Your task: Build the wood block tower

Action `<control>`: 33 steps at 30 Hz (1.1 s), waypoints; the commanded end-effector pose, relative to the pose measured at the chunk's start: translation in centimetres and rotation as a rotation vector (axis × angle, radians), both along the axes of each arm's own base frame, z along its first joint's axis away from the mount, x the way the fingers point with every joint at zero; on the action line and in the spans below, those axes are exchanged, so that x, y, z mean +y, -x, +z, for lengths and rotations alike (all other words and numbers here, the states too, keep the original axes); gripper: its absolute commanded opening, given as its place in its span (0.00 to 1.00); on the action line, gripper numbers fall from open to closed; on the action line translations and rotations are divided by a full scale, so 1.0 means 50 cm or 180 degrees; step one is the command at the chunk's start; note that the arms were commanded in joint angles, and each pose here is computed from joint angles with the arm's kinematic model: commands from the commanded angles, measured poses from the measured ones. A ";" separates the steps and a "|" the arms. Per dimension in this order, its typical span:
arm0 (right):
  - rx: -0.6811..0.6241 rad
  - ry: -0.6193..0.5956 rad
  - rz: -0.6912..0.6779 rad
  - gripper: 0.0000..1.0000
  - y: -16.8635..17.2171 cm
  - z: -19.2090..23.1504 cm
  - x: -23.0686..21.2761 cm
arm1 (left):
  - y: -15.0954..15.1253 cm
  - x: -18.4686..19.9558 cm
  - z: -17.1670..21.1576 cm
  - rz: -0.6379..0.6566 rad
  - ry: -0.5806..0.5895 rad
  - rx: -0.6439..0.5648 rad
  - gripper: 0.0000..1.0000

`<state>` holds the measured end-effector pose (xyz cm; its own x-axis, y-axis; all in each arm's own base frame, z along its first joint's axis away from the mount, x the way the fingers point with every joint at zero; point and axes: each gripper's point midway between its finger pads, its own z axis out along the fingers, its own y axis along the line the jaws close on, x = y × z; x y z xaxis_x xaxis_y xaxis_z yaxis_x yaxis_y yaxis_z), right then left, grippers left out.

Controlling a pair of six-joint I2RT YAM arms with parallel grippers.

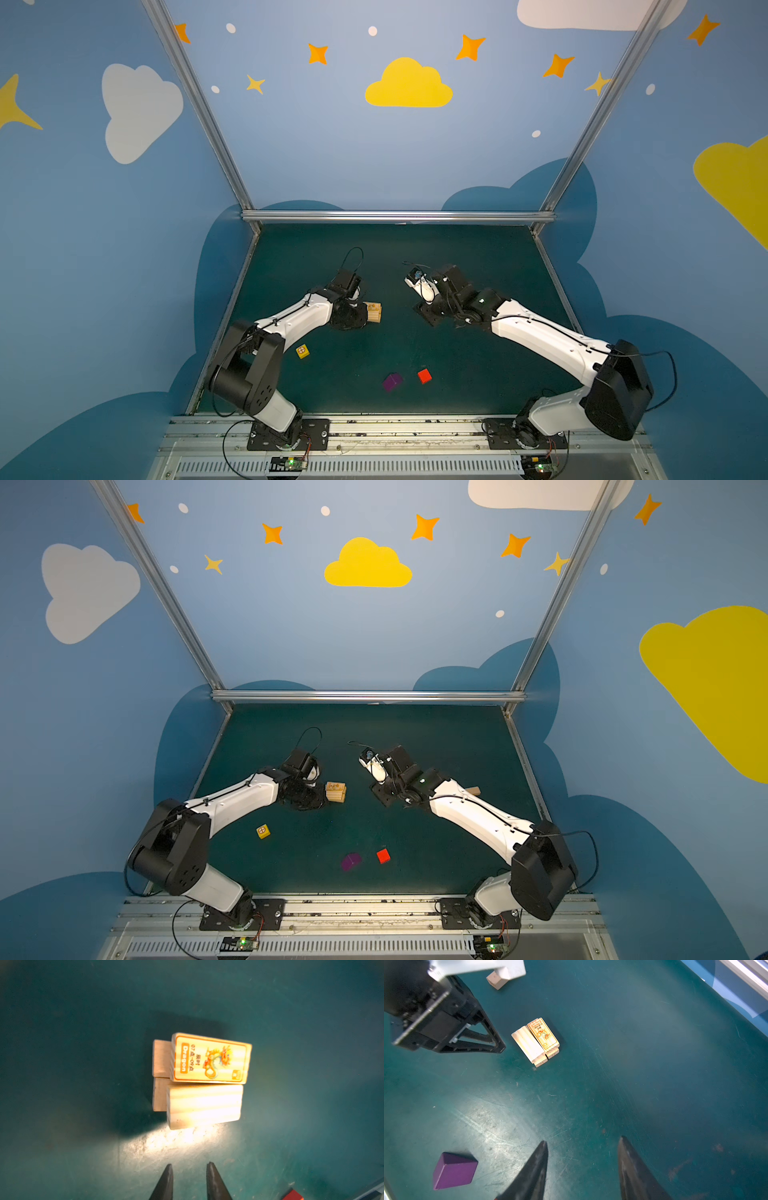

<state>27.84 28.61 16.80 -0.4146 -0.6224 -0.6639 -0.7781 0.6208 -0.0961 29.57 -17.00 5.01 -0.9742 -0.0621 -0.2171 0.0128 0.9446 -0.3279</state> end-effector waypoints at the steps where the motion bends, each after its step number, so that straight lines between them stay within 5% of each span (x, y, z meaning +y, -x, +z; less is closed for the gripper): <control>1: -0.0007 -0.0027 0.0010 0.50 -0.002 0.001 0.009 | -0.007 0.001 -0.004 -0.0093 -0.0083 0.0008 0.27; 33: 0.0014 -0.0032 0.0103 0.53 -0.006 -0.016 0.025 | -0.042 0.003 -0.022 -0.0091 -0.0202 -0.0124 0.20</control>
